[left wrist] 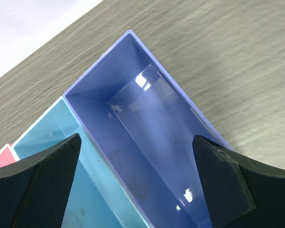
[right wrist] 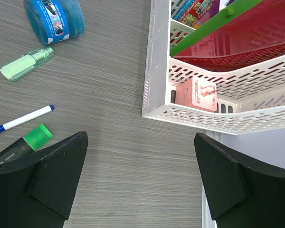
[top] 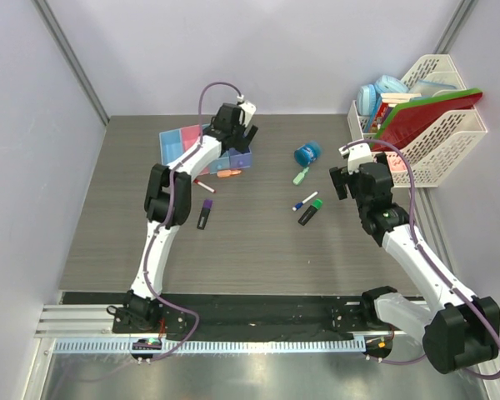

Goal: Sort the stationery into containers
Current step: Move the storage box to the center of the board.

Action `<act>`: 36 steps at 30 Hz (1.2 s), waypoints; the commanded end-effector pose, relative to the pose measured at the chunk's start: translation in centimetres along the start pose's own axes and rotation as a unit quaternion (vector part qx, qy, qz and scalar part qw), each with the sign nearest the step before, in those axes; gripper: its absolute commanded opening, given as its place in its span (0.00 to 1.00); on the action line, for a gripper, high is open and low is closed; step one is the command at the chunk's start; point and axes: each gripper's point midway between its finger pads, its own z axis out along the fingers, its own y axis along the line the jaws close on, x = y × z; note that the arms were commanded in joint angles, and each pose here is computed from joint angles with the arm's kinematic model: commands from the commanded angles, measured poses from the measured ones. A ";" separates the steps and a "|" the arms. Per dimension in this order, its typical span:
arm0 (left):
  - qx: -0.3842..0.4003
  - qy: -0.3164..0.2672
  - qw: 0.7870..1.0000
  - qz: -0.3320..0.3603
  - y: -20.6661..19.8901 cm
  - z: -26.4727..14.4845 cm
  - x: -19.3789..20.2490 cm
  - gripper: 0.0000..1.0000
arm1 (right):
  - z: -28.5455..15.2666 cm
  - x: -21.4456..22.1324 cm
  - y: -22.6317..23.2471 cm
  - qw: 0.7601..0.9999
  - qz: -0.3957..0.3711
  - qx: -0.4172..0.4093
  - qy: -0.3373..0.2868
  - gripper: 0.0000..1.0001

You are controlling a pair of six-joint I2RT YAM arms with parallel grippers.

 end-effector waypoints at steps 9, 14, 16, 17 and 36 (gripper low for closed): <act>0.075 0.038 0.993 0.081 -6.9 -1.9 2.2 1.00 | -0.8 -1.4 -0.9 0.999 0.007 0.011 -0.030 1.00; 0.083 0.052 0.991 0.087 -8.8 -2.7 2.8 1.00 | -1.0 -1.5 -0.9 0.999 0.008 0.011 -0.033 1.00; 0.080 0.056 0.992 0.078 -9.0 -3.2 2.9 1.00 | -1.0 -1.5 -0.9 0.999 0.008 0.010 -0.033 1.00; 0.082 0.057 0.992 0.076 -9.3 -3.4 2.9 1.00 | -1.0 -1.5 -0.8 0.999 0.008 0.010 -0.033 1.00; -0.001 0.021 0.989 0.147 -6.6 0.9 -0.3 1.00 | -0.9 -1.3 -0.8 0.999 0.007 0.009 -0.031 1.00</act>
